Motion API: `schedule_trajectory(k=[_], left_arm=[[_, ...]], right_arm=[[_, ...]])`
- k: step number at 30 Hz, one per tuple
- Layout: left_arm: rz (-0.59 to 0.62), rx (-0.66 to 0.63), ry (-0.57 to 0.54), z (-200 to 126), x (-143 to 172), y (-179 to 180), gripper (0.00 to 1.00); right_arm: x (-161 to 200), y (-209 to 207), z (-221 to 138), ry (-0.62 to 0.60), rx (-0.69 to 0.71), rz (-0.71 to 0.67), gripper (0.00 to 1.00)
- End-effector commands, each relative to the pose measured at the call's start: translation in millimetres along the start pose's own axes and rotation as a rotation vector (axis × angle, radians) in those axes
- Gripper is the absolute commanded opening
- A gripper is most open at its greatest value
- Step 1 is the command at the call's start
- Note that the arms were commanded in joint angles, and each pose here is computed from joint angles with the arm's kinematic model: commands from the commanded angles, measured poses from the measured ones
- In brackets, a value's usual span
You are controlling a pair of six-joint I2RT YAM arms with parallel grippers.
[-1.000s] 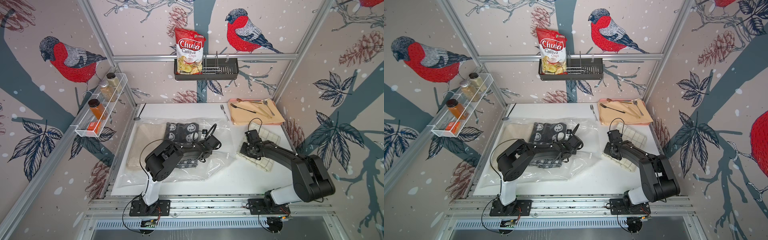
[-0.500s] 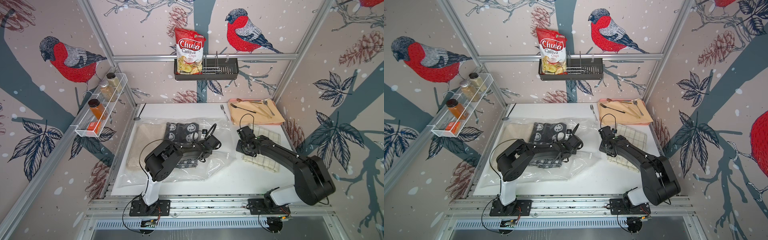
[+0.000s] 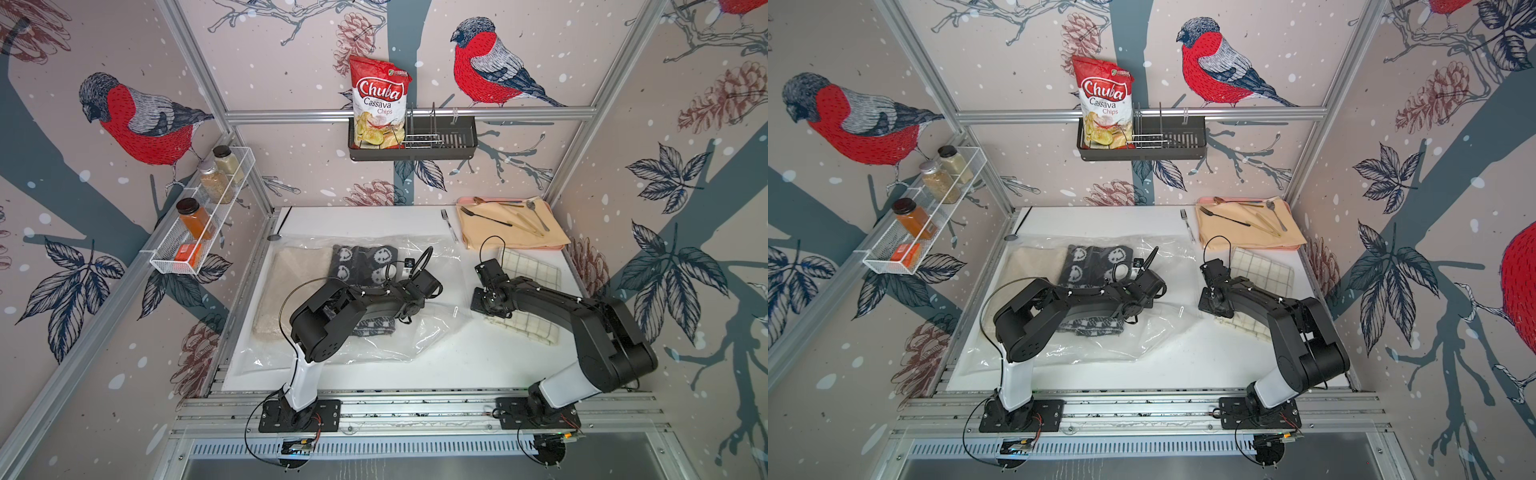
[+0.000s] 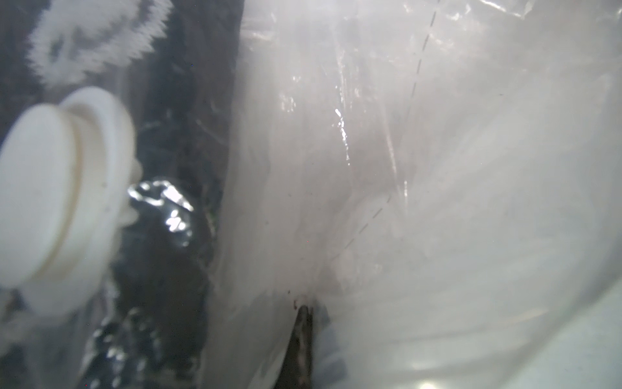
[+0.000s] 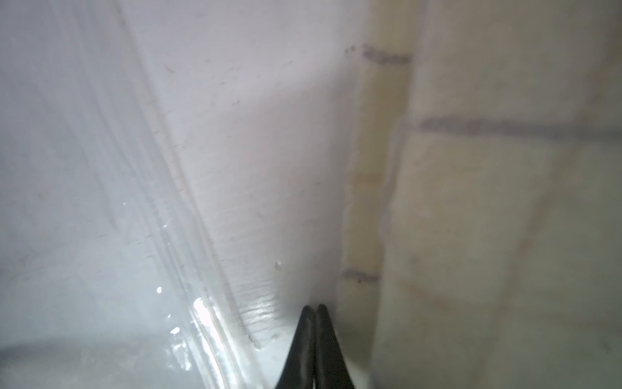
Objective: Take the scarf out of the vacuum bag
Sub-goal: Move the scarf to the center of the board.
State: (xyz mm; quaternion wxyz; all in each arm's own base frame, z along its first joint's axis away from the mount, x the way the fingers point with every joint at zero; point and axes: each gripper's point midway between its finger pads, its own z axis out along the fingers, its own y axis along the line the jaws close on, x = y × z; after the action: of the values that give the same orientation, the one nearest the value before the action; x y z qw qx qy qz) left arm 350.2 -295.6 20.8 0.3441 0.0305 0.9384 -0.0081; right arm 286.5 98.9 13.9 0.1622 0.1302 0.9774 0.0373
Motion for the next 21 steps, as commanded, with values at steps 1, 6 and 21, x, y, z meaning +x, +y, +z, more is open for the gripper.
schedule_trajectory(k=[1,6,21], left_arm=[[0.004,-0.004,0.022,2.2,6.4,2.0,0.0],[0.006,-0.01,0.025,3.9,7.7,3.9,0.0],[0.002,-0.011,0.02,2.6,5.3,3.7,0.0]], right_arm=[[18.4,-32.8,2.0,0.05,0.088,0.062,0.0],[16.5,-70.2,-12.3,0.003,0.196,0.155,0.0],[-3.7,-30.4,-26.2,-0.051,0.017,0.097,0.0]])
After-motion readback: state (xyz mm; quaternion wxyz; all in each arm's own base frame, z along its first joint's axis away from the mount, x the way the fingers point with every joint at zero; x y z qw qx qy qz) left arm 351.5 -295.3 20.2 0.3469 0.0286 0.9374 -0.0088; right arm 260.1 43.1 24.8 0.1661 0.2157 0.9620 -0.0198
